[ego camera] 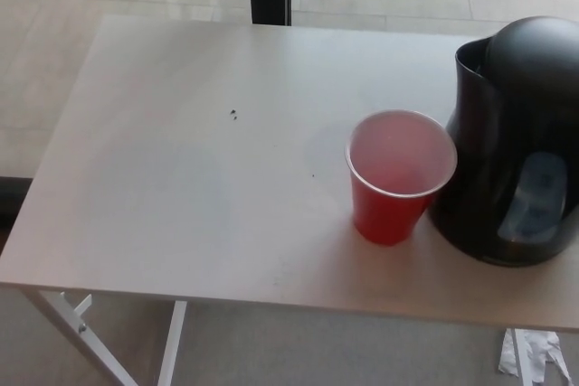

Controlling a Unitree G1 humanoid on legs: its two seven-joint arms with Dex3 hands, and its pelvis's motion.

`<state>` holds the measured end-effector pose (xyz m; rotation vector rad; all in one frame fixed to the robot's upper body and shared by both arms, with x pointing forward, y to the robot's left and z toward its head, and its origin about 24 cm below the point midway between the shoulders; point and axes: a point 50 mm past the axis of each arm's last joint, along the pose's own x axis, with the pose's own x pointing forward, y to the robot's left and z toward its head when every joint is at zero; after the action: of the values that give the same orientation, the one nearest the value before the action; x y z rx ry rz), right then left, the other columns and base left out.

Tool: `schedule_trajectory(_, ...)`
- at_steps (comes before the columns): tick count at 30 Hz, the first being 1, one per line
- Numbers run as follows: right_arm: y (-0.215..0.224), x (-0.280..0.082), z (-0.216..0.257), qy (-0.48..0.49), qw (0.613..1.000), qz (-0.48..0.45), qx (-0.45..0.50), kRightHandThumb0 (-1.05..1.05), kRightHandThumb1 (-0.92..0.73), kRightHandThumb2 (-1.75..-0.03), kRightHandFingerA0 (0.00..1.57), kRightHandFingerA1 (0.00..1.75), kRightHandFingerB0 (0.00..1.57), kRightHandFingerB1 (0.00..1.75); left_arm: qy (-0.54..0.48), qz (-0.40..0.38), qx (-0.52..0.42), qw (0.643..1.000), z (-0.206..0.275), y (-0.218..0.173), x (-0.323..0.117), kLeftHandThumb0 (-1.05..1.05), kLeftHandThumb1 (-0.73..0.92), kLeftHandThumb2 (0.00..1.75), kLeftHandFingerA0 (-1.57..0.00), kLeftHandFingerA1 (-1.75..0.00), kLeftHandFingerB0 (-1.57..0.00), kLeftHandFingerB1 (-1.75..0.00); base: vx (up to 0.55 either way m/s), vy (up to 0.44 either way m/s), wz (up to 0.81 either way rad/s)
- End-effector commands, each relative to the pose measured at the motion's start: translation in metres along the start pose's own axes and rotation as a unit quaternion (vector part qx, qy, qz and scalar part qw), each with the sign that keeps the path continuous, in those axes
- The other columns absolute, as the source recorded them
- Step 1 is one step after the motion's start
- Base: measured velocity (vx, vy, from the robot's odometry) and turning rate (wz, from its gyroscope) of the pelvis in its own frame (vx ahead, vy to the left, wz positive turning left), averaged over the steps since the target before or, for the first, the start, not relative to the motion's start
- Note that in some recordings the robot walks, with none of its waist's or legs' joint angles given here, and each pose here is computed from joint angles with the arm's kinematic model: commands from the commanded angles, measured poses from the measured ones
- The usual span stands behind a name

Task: The robot uses its right hand to lift up a kettle kept on the middle of the desk by its handle and tilt it into a glass kept next to it to pour out water

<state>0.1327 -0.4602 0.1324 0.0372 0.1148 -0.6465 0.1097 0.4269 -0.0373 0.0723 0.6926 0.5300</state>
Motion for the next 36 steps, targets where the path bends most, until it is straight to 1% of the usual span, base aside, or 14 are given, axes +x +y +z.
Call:
schedule_trajectory(1, 0.167, 0.023, -0.007, -0.034, 0.944, 0.278, -0.174, -0.75, -0.43, -0.76, 0.0, 0.1, 0.0, 0.0, -0.026, 0.003, -0.03, 0.999, 0.01, 0.008, -0.001, -0.7, 0.63, 1.0, -0.54, -0.64, -0.32, -0.53, 0.0, 0.0, 0.0)
schedule_trajectory(10, 0.146, 0.024, -0.009, -0.025, 0.971, 0.184, -0.153, -0.79, -0.49, -0.8, 0.0, 0.1, 0.0, 0.0, -0.08, 0.05, -0.101, 0.99, 0.023, 0.026, -0.005, -0.68, 0.6, 0.99, -0.51, -0.61, -0.35, -0.53, 0.0, 0.0, 0.0)
schedule_trajectory(11, 0.145, 0.025, -0.007, -0.023, 0.972, 0.18, -0.151, -0.82, -0.51, -0.81, 0.0, 0.08, 0.0, 0.0, -0.084, 0.049, -0.093, 0.991, 0.026, 0.028, -0.006, -0.71, 0.74, 0.62, -0.59, -0.48, -0.49, -0.4, 0.0, 0.0, 0.0)
schedule_trajectory(18, 0.152, 0.026, 0.02, -0.066, 0.973, 0.163, -0.149, -0.78, -0.47, -0.79, 0.0, 0.13, 0.0, 0.0, -0.079, 0.052, -0.126, 0.988, 0.028, 0.029, -0.004, -0.65, 0.75, 0.62, -0.56, -0.49, -0.43, -0.39, 0.0, 0.0, 0.0)
schedule_trajectory(19, 0.156, 0.026, 0.021, -0.066, 0.972, 0.171, -0.145, -0.81, -0.49, -0.81, 0.0, 0.11, 0.0, 0.0, -0.08, 0.048, -0.12, 0.988, 0.027, 0.028, -0.004, -0.67, 0.58, 0.98, -0.5, -0.61, -0.35, -0.53, 0.0, 0.0, 0.0)
schedule_trajectory(23, 0.172, 0.025, 0.02, -0.055, 0.967, 0.203, -0.145, -0.64, -0.42, -0.78, 0.0, 0.21, 0.0, 0.11, -0.072, 0.036, -0.112, 0.99, 0.021, 0.023, -0.004, -0.68, 0.75, 0.63, -0.58, -0.5, -0.42, -0.4, 0.0, 0.0, 0.0)
schedule_trajectory(24, 0.177, 0.024, 0.018, -0.057, 0.964, 0.209, -0.153, -0.58, -0.41, -0.79, 0.0, 0.28, 0.0, 0.17, -0.071, 0.033, -0.112, 0.991, 0.02, 0.022, -0.004, -0.66, 0.59, 0.98, -0.5, -0.6, -0.36, -0.53, 0.0, 0.0, 0.0)
schedule_trajectory(25, 0.181, 0.024, 0.015, -0.048, 0.967, 0.221, -0.119, -0.47, -0.54, -0.69, 0.0, 0.09, 0.0, 0.1, -0.072, 0.032, -0.111, 0.991, 0.02, 0.022, -0.004, -0.64, 0.76, 0.63, -0.57, -0.49, -0.44, -0.4, 0.0, 0.0, 0.0)
schedule_trajectory(26, 0.181, 0.024, 0.015, -0.047, 0.967, 0.222, -0.115, -0.47, -0.54, -0.69, 0.0, 0.09, 0.0, 0.1, -0.072, 0.032, -0.111, 0.991, 0.021, 0.022, -0.004, -0.64, 0.76, 0.63, -0.57, -0.49, -0.44, -0.4, 0.0, 0.0, 0.0)
schedule_trajectory(27, 0.183, 0.025, 0.012, -0.036, 0.968, 0.229, -0.1, -0.42, -0.55, -0.68, 0.0, 0.0, 0.0, 0.1, -0.072, 0.029, -0.107, 0.991, 0.02, 0.021, -0.004, -0.69, 0.6, 0.98, -0.48, -0.59, -0.35, -0.53, 0.0, 0.0, 0.0)
schedule_trajectory(28, 0.189, 0.024, 0.007, -0.036, 0.956, 0.249, -0.152, -0.67, -0.41, -0.75, 0.0, 0.12, 0.0, 0.04, -0.073, 0.025, -0.103, 0.992, 0.019, 0.021, -0.005, -0.67, 0.75, 0.62, -0.56, -0.5, -0.43, -0.39, 0.0, 0.0, 0.0)
schedule_trajectory(32, 0.197, 0.027, -0.007, -0.022, 0.938, 0.264, -0.225, -0.85, -0.52, -0.84, 0.0, 0.07, 0.0, 0.0, -0.061, 0.032, -0.1, 0.993, 0.017, 0.022, -0.004, -0.7, 0.73, 0.63, -0.58, -0.49, -0.42, -0.39, 0.0, 0.0, 0.0)
schedule_trajectory(34, 0.2, 0.025, -0.012, -0.02, 0.932, 0.278, -0.234, -0.82, -0.49, -0.82, 0.0, 0.09, 0.0, 0.0, -0.061, 0.033, -0.099, 0.993, 0.017, 0.022, -0.004, -0.69, 0.58, 0.98, -0.5, -0.6, -0.35, -0.52, 0.0, 0.0, 0.0)
schedule_trajectory(36, 0.202, 0.023, -0.016, -0.01, 0.927, 0.291, -0.238, -0.81, -0.47, -0.8, 0.0, 0.11, 0.0, 0.0, -0.06, 0.032, -0.092, 0.993, 0.016, 0.022, -0.005, -0.7, 0.75, 0.62, -0.58, -0.48, -0.44, -0.39, 0.0, 0.0, 0.0)
